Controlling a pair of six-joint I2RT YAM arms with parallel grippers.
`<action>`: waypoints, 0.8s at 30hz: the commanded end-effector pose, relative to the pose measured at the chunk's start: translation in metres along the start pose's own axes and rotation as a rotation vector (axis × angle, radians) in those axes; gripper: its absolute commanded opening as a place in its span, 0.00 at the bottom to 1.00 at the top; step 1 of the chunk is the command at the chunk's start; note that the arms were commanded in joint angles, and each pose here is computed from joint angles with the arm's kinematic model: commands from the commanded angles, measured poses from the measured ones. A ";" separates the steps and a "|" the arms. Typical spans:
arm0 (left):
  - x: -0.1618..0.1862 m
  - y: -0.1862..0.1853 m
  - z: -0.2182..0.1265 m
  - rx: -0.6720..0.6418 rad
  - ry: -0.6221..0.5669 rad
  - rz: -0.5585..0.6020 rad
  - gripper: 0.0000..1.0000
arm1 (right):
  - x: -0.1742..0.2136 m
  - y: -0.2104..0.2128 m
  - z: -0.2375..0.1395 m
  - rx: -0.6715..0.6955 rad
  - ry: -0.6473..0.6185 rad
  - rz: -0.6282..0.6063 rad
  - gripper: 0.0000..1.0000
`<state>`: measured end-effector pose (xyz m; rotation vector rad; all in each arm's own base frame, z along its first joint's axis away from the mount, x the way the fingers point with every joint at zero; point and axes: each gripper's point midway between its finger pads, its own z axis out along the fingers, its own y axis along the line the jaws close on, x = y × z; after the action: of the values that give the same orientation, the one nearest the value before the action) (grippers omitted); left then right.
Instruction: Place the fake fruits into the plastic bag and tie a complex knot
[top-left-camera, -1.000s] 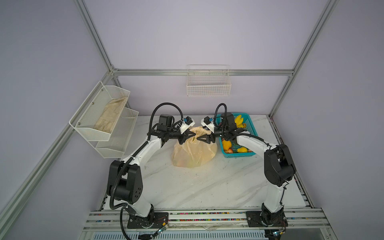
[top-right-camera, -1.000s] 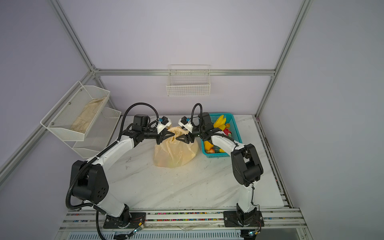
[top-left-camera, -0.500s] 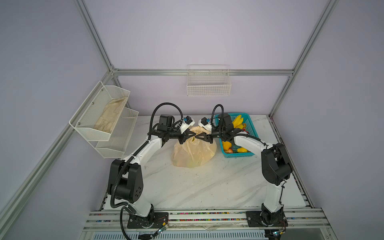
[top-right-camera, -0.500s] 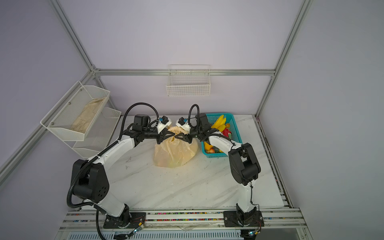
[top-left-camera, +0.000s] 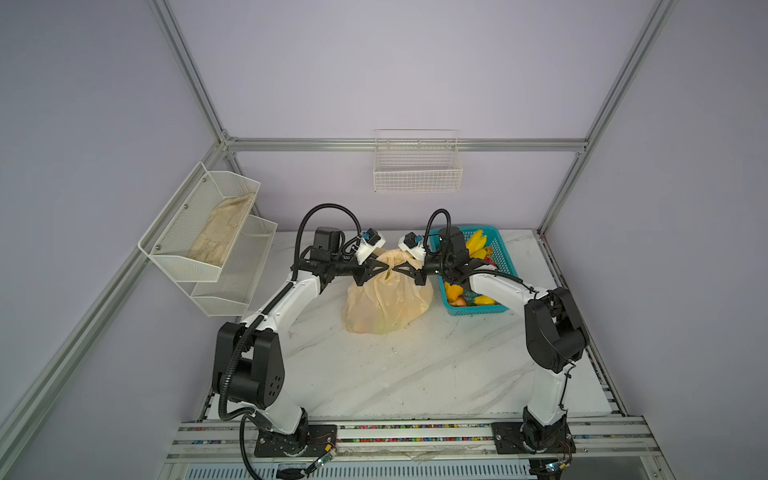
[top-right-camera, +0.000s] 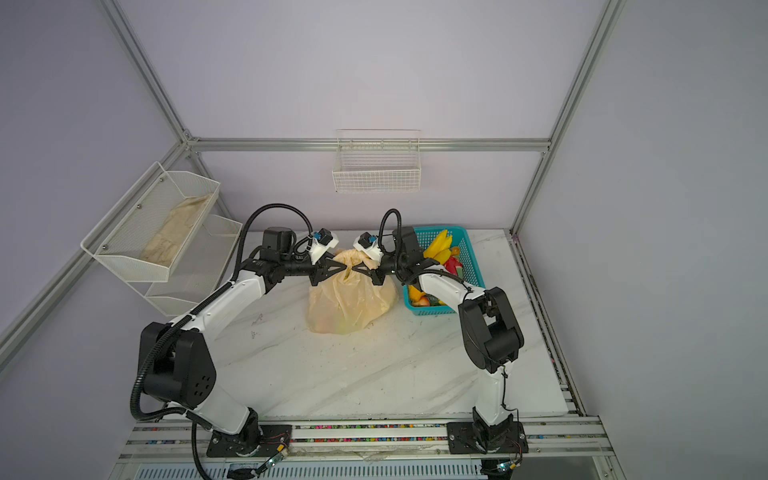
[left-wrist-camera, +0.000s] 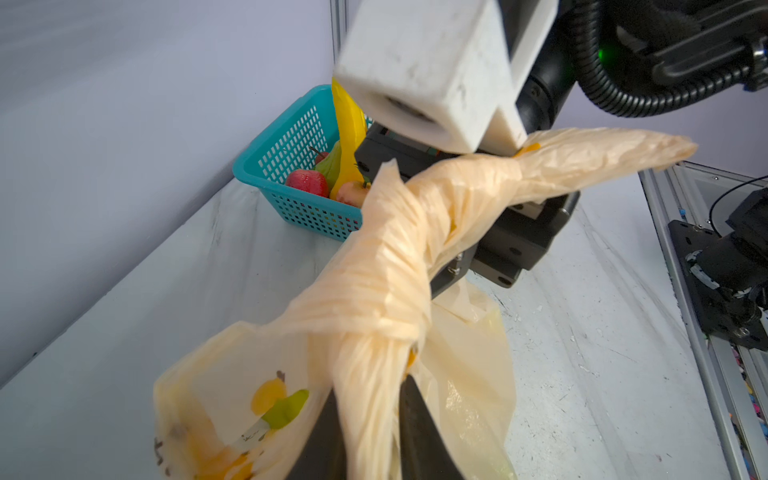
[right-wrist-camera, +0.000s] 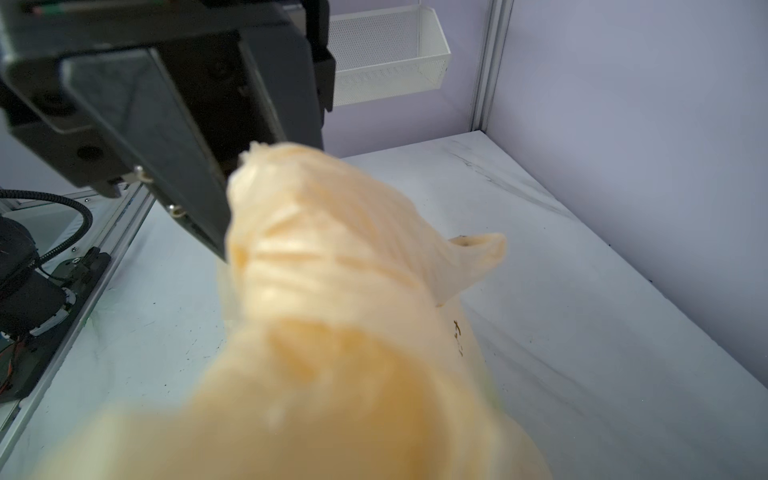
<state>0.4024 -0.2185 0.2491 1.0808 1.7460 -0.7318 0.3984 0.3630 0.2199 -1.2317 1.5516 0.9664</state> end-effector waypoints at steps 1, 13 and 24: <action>-0.021 -0.001 -0.013 -0.022 -0.044 0.037 0.09 | -0.030 0.001 -0.010 0.034 -0.074 -0.013 0.00; -0.033 -0.013 -0.023 -0.019 -0.103 0.025 0.00 | -0.038 -0.035 -0.021 0.254 -0.092 0.170 0.00; -0.035 -0.030 -0.006 0.042 -0.118 0.021 0.00 | -0.050 -0.025 -0.008 0.251 -0.174 0.246 0.00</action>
<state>0.3913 -0.2276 0.2834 1.0346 1.6687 -0.7611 0.4254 0.3637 0.2441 -0.8462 1.7079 0.9639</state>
